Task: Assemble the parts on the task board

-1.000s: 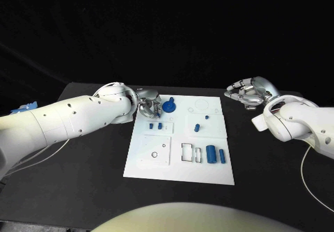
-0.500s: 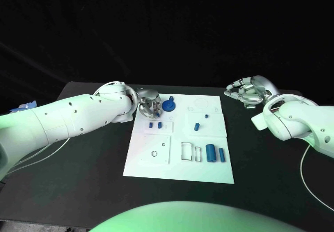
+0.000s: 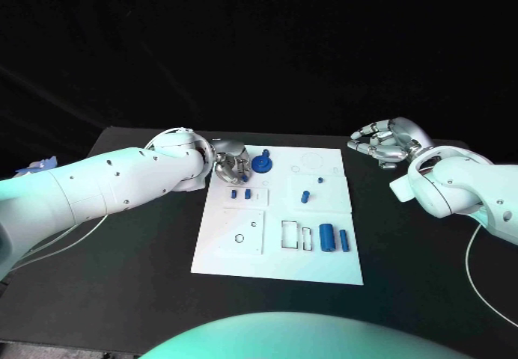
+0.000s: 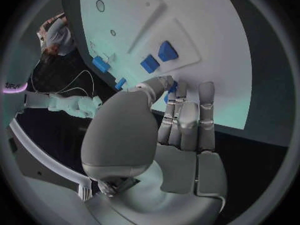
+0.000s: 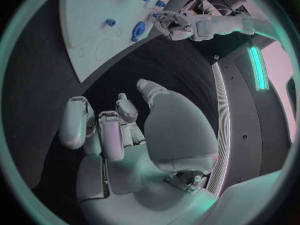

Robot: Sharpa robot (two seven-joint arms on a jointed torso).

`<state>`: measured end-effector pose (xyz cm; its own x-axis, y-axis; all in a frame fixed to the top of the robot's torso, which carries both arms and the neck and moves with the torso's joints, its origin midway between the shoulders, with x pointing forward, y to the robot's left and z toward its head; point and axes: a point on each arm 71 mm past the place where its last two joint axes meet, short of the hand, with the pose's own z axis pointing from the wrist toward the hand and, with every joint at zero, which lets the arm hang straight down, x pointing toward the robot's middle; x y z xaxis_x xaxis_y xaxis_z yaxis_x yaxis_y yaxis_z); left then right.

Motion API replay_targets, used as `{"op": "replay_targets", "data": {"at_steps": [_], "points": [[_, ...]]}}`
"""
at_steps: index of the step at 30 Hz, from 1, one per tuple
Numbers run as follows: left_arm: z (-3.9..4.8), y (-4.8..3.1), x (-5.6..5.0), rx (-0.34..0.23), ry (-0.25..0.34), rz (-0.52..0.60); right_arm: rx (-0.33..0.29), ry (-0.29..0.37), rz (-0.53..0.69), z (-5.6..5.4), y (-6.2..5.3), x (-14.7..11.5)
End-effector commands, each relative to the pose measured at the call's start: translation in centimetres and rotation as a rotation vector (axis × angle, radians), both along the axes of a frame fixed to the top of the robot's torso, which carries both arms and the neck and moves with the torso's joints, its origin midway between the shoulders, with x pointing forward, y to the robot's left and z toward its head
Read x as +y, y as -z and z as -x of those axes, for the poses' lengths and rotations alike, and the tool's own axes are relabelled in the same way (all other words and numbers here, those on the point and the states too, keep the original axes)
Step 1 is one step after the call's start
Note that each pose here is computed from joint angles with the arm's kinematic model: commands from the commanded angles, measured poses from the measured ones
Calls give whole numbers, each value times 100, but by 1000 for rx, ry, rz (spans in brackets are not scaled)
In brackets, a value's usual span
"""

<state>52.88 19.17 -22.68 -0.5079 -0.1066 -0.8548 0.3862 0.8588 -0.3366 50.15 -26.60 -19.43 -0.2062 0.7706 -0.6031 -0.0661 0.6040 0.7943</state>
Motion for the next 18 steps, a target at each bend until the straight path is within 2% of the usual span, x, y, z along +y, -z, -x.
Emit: {"op": "replay_targets", "data": {"at_steps": [1,18], "points": [[-2,-1,2,2,-1,0,-9,-7,2,1,-4,7],[-12,-9,51,-10,-19,3,-5,-8,4,0,0,4]]}}
